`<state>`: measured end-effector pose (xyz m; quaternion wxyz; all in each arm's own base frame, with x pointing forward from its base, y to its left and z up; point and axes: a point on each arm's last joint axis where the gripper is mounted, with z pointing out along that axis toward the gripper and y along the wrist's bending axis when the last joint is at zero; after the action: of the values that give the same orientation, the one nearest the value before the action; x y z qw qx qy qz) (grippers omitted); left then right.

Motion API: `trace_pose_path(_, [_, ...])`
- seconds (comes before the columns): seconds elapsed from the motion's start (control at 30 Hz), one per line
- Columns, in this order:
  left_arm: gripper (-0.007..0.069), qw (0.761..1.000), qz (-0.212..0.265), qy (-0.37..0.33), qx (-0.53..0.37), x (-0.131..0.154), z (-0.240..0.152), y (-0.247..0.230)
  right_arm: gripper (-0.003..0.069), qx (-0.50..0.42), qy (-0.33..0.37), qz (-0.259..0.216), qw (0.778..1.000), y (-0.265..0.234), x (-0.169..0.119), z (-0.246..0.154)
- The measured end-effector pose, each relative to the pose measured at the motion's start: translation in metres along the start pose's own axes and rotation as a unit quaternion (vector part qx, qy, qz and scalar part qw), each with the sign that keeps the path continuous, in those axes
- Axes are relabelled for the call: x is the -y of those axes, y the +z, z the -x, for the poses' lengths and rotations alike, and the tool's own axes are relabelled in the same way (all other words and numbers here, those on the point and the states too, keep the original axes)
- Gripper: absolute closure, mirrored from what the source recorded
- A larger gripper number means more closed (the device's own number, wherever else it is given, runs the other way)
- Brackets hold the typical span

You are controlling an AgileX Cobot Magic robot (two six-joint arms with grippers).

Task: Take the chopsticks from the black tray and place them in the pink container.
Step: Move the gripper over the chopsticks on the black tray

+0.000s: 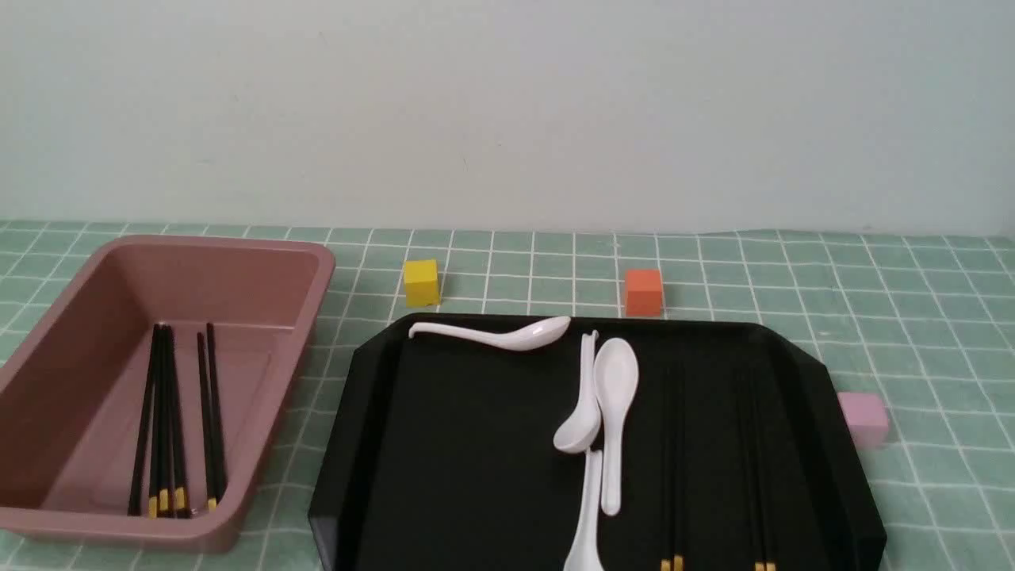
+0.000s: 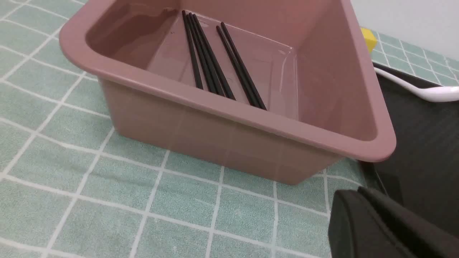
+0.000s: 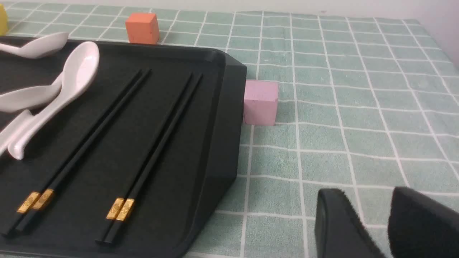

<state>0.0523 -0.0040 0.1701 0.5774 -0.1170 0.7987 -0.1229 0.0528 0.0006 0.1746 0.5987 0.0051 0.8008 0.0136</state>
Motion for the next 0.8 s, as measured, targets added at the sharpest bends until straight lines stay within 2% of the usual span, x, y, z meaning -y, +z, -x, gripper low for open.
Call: trace_pose_path(0.8, [0.0575, 1.0, 0.0, 0.0, 0.0, 0.0, 0.0, 0.0, 0.0419, 0.0, 0.0, 0.0, 1.0, 0.0, 0.0, 0.0])
